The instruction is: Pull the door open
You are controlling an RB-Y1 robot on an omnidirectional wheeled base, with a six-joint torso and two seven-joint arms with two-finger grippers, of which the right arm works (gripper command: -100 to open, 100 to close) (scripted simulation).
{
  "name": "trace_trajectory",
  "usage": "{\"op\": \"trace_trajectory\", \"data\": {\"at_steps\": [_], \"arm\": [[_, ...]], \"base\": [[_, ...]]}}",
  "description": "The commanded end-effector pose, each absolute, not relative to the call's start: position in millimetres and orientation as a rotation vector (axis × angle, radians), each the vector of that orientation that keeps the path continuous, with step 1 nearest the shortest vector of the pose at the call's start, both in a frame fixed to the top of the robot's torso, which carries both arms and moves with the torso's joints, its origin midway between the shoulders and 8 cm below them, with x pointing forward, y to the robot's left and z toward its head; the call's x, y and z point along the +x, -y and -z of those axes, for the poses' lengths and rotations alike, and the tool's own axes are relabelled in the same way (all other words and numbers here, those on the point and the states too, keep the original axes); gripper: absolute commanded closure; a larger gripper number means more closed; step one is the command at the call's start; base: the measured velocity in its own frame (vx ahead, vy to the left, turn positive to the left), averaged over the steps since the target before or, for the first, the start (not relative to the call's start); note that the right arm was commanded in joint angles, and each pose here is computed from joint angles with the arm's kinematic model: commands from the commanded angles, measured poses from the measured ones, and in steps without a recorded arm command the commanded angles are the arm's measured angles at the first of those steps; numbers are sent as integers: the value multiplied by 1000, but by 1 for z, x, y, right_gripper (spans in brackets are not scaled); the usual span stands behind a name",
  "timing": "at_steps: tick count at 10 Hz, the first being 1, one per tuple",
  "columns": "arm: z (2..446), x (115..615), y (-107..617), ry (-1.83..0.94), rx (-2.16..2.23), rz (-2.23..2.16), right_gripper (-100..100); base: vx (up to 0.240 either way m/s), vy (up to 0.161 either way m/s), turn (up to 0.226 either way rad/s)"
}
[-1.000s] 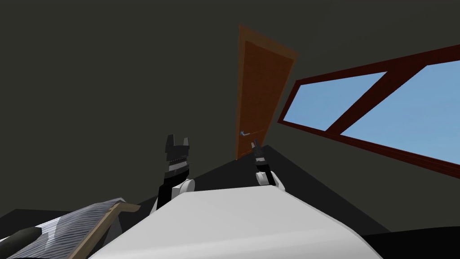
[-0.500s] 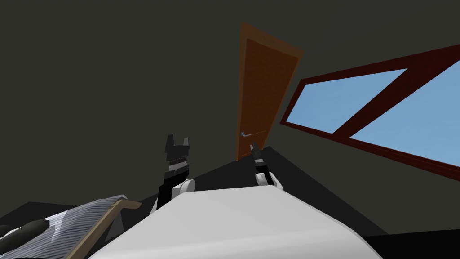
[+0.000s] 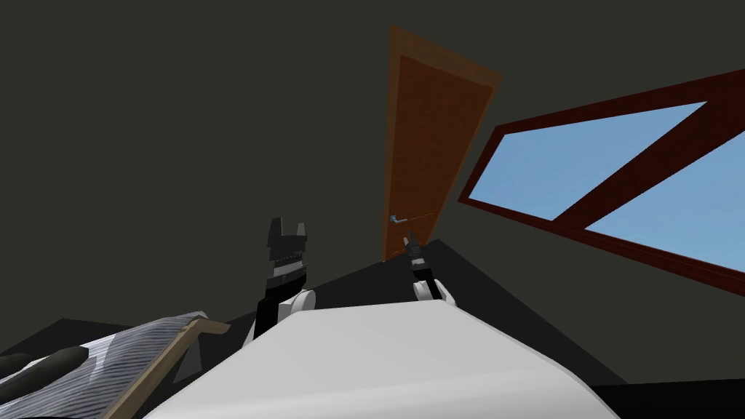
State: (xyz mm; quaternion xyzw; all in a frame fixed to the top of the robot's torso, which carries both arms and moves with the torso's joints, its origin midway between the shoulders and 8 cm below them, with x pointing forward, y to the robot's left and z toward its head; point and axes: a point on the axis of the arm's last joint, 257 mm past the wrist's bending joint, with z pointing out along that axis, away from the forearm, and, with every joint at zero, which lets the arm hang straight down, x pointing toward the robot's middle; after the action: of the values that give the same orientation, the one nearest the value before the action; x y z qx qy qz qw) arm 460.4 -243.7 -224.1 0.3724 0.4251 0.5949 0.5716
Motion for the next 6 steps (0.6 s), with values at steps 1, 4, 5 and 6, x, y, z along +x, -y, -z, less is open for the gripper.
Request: {"op": "trace_trajectory", "data": {"at_steps": [1,4,5,6], "arm": [[237,464,244,-1018,897,-1400,-100],[258,468,244,-1051,932,-1400,-100],[268,469,245,-1065,948,-1399,-100],[278,470,246,-1081,966,-1397,-100]], "base": [[58,-80,107],[47,-59,71],[56,-89,102],[77,-100,102]]}}
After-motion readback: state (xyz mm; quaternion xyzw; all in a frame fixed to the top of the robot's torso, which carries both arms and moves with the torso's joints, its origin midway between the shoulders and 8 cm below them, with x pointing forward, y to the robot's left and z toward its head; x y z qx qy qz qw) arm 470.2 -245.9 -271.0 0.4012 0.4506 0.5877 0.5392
